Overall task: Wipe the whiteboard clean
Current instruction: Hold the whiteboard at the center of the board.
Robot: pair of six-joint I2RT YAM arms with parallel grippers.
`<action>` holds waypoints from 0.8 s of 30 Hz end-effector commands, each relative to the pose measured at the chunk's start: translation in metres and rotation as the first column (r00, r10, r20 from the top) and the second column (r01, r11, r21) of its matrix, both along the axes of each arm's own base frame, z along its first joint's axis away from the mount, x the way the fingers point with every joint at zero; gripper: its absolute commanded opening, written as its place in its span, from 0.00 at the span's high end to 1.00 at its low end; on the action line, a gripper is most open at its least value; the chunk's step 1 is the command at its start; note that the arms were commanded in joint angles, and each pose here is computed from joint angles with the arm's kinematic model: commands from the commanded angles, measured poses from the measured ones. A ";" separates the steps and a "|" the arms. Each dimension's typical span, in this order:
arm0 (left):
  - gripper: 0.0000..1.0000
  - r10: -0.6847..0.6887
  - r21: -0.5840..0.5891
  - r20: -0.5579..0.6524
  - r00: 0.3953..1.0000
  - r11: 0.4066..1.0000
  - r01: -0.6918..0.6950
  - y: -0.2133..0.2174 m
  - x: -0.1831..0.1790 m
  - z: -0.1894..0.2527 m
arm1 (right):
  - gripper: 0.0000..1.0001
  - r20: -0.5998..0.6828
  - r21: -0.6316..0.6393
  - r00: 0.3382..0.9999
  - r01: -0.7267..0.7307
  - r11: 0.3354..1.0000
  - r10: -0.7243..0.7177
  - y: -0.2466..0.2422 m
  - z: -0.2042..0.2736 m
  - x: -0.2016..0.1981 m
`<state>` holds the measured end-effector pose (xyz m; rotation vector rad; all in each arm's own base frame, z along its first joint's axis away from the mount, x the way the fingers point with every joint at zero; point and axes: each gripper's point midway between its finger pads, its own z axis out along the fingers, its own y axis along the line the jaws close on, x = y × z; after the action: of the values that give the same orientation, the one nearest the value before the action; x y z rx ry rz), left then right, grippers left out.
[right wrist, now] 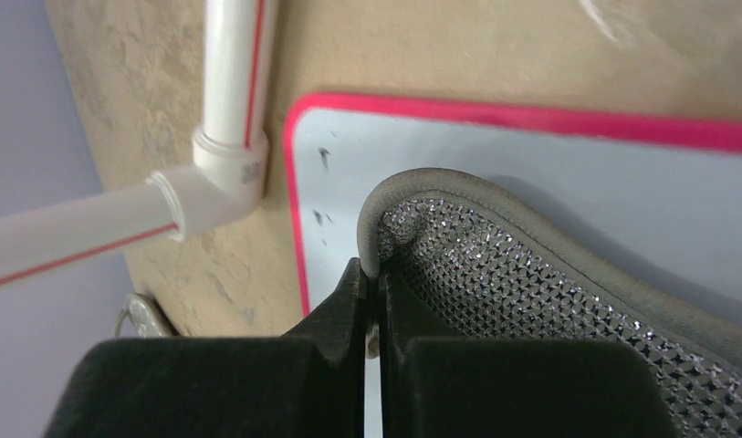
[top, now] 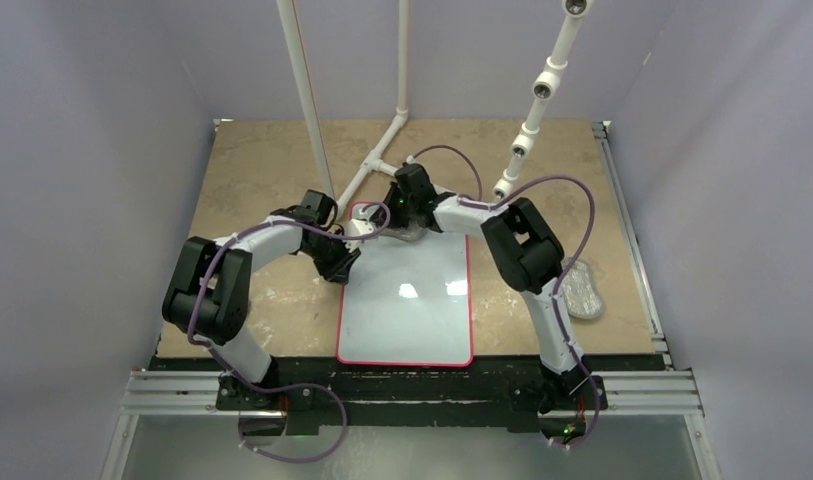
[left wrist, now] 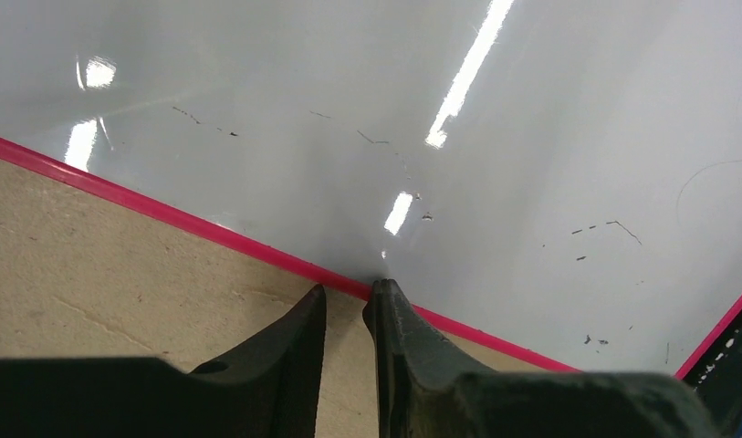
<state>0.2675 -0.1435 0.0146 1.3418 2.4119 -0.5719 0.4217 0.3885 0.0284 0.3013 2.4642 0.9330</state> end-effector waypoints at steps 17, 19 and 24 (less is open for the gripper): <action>0.90 -0.115 0.176 -0.037 0.993 0.977 0.120 0.031 -0.028 -0.042 | 1.00 -0.028 -0.197 0.968 0.240 0.951 -0.250 -0.061 -0.064 0.019; 0.90 -0.118 0.176 -0.039 0.992 0.977 0.123 0.031 -0.028 -0.042 | 1.00 -0.027 -0.216 0.966 0.244 0.945 -0.255 -0.065 -0.069 0.019; 0.90 -0.125 0.175 -0.054 0.991 0.976 0.132 0.031 -0.029 -0.044 | 1.00 -0.018 -0.206 0.982 0.181 0.962 -0.188 -0.024 -0.081 0.020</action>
<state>0.2683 -0.1428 0.0153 1.4386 2.3276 -0.5234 0.4622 0.3831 0.0286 0.4956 2.3238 0.9044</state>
